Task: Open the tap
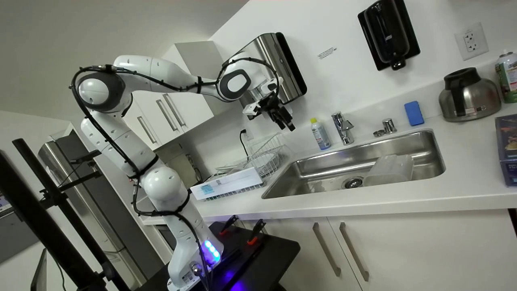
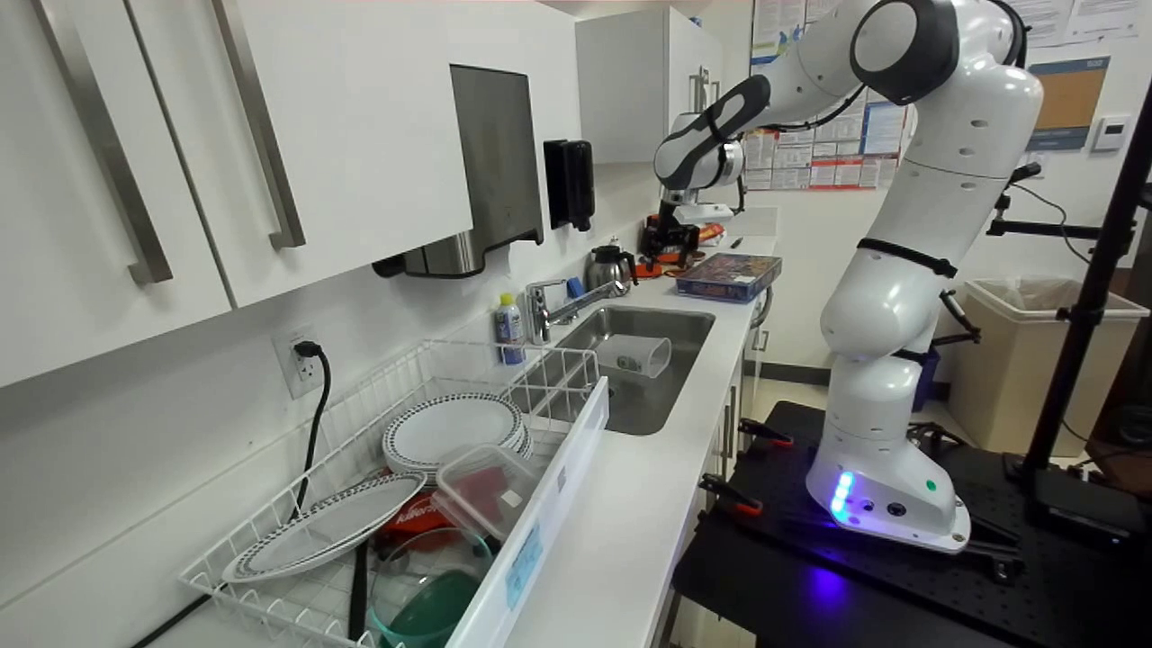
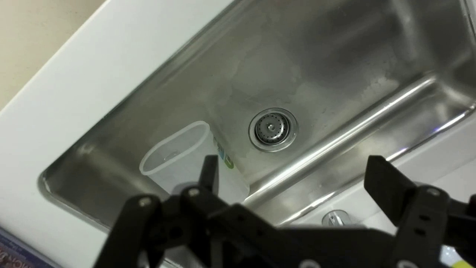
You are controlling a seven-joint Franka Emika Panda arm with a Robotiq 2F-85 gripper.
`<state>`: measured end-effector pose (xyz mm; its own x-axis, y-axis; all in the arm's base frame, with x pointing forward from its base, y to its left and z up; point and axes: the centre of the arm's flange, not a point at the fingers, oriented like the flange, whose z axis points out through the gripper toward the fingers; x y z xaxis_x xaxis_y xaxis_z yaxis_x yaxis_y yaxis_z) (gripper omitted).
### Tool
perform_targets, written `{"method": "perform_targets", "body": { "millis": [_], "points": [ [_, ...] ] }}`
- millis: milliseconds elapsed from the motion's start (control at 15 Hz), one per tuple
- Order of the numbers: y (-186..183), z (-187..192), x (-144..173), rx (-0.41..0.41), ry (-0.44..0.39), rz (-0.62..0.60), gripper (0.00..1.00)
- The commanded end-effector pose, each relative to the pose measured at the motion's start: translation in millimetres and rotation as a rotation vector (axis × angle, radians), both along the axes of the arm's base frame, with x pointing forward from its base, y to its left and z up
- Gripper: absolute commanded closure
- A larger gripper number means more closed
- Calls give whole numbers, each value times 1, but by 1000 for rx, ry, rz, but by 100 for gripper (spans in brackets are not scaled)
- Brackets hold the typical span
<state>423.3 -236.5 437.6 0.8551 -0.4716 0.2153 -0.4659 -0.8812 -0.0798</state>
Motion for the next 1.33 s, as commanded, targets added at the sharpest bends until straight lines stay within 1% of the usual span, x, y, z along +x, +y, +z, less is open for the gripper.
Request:
{"method": "perform_targets", "body": {
  "millis": [0, 133, 400, 667, 733, 800, 933, 1133, 1200, 1267],
  "points": [
    [-24, -10, 32, 77, -71, -67, 0],
    [-39, -17, 50, 130, -128, -103, 0],
    [-72, -29, 88, 204, -250, -147, 0],
    [-92, -43, 128, 286, -322, -144, 0],
    [-84, -42, 132, 272, -305, -157, 0],
    [-76, -42, 107, 255, -302, -156, 0],
    [-78, -51, 113, 253, -291, -154, 0],
    [-78, -49, 112, 252, -293, -155, 0],
    [-77, -54, 117, 250, -305, -183, 0],
    [-75, -59, 128, 264, -330, -240, 0]
  ]
}}
